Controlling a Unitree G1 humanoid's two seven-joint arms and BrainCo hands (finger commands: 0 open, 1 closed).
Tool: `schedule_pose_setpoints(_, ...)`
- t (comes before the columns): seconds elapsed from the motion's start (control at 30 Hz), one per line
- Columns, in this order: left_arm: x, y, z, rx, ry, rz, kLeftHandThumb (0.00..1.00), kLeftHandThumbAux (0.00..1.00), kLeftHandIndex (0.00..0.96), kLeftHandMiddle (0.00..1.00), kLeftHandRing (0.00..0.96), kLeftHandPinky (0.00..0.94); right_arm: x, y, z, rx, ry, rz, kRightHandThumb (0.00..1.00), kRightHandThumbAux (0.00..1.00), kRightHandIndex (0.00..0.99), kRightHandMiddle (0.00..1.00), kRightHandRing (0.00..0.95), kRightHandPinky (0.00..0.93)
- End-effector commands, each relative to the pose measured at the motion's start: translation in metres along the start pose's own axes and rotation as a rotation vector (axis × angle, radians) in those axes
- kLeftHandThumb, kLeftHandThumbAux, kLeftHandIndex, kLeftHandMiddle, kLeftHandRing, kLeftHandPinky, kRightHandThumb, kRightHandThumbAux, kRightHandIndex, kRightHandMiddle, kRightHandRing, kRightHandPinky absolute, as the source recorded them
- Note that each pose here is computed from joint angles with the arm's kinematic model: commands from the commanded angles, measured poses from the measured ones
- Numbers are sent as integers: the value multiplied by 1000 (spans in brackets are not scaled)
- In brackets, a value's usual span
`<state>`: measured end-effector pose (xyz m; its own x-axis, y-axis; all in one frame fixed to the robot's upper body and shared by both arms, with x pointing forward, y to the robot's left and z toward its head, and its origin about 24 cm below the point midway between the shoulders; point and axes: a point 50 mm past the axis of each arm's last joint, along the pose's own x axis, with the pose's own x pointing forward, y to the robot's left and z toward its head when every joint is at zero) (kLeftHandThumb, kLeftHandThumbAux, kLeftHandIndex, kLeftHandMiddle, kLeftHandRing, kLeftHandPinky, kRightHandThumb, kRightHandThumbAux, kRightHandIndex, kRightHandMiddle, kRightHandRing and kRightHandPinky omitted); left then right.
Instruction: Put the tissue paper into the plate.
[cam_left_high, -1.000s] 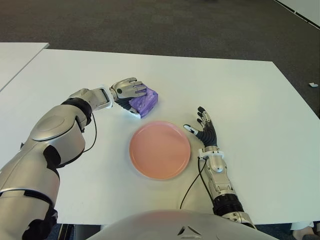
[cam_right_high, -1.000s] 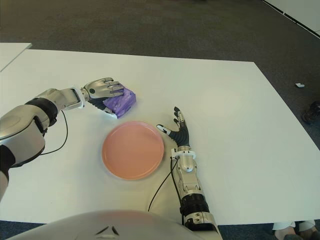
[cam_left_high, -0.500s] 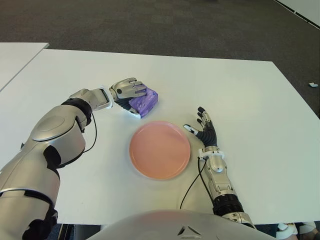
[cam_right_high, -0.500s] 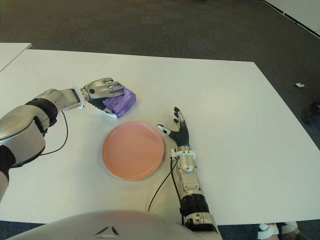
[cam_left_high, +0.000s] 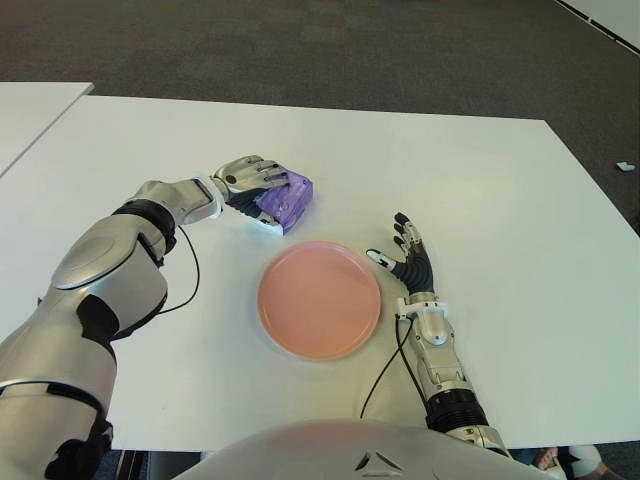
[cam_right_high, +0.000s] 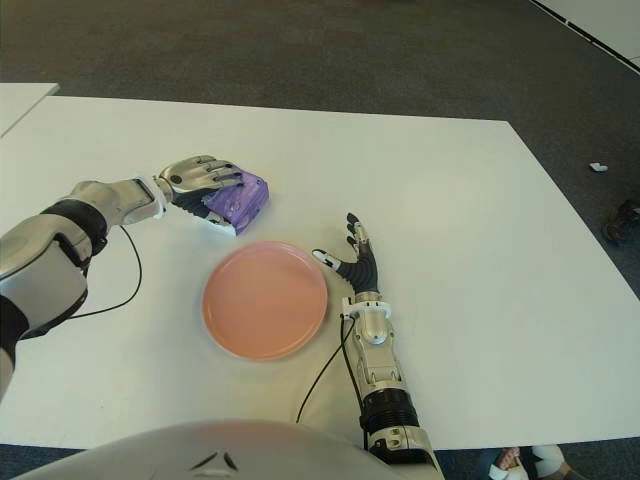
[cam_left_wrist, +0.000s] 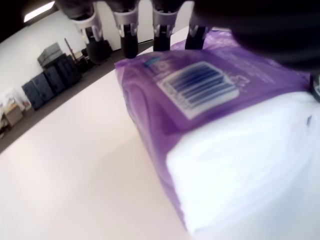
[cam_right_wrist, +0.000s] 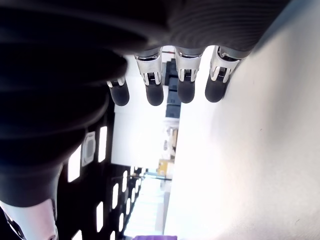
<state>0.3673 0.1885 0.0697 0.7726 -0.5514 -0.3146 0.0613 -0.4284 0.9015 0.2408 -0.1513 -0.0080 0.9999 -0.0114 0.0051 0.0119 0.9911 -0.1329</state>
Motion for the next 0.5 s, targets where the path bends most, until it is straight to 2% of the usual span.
schedule_pose_setpoints(0.03,-8,-10,0,-80,-5,-61,291,185,0,0,0,0,-23,-2,-34,-9,196,-1,0,715,0,0,0,0)
schedule_pose_setpoints(0.27,-10,-5,-4,-106,2,-22,310,191,0,0,0,0,-21,-1,-35,-1,203,-4,0,701,0,0,0,0)
schedule_pose_setpoints(0.5,-15,8,-10,-128,-29,26,324,193,0,0,0,0,-20,0,-36,0,199,-2,0,702,0,0,0,0)
